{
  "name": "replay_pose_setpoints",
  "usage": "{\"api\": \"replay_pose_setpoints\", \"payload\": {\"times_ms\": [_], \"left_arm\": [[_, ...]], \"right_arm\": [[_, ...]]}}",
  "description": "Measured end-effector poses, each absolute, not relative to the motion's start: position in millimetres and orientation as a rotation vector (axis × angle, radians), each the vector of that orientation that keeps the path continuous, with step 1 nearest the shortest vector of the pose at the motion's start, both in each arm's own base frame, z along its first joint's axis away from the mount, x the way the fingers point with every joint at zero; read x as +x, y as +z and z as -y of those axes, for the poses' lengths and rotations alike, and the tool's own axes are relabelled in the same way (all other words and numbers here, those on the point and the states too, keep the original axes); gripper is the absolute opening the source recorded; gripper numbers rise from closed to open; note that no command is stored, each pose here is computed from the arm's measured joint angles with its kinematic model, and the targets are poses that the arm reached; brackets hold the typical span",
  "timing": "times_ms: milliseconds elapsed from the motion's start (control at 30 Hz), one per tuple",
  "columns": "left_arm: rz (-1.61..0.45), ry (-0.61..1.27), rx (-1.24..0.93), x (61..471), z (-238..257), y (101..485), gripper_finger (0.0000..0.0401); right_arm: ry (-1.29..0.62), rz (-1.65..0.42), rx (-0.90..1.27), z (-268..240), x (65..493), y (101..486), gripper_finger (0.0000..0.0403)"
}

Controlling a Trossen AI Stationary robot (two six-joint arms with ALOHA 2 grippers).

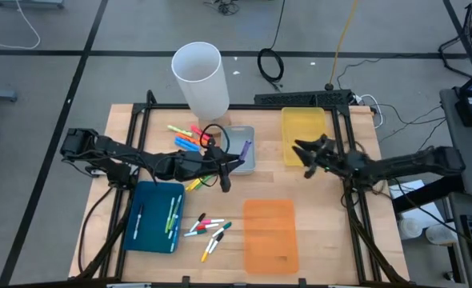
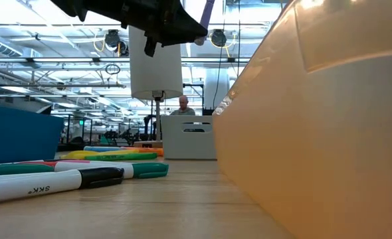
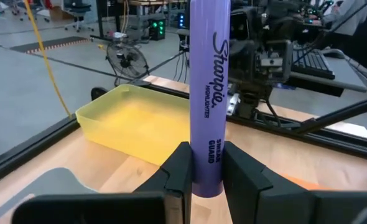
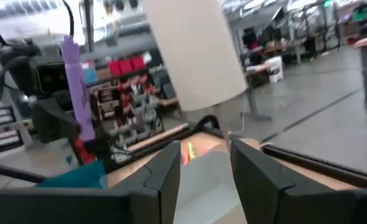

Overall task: Pick & Place Markers
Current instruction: Put the large violet highlighter pen in the yellow bin

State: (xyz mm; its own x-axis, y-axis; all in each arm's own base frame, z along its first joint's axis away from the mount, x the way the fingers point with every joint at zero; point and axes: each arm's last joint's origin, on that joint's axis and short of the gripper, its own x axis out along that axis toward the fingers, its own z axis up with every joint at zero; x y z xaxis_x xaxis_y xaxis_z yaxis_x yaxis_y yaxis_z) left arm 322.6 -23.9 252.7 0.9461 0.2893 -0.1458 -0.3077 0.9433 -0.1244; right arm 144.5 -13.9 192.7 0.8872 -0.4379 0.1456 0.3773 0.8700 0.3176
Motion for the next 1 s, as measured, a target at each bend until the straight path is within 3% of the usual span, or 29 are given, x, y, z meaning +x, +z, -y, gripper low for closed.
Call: {"api": "replay_pose_setpoints", "payload": {"times_ms": [167, 500, 633, 867, 1000], "left_arm": [[-0.135, 0.312, -0.171, 322.4, 23.8, 251.5, 0.0064], [-0.143, 0.308, -0.167, 322.3, 23.9, 250.8, 0.0064], [-0.157, 0.303, -0.153, 322.0, 24.7, 249.6, 0.0064], [-0.167, 0.297, -0.133, 321.9, 24.8, 249.0, 0.0064], [-0.175, 0.315, -0.130, 321.6, 24.2, 247.7, 0.0064]], "right_arm": [[-0.426, 0.121, 0.270, 24.0, 198.3, 207.6, 0.0128], [-0.141, 0.163, 0.222, 29.7, 280.1, 244.5, 0.0134], [-0.037, 0.156, 0.229, 28.1, 288.6, 246.9, 0.0167], [-0.043, 0.130, 0.295, 28.1, 289.2, 244.1, 0.0261], [-0.015, 0.022, 0.321, 25.8, 286.2, 239.6, 0.0295]]}}
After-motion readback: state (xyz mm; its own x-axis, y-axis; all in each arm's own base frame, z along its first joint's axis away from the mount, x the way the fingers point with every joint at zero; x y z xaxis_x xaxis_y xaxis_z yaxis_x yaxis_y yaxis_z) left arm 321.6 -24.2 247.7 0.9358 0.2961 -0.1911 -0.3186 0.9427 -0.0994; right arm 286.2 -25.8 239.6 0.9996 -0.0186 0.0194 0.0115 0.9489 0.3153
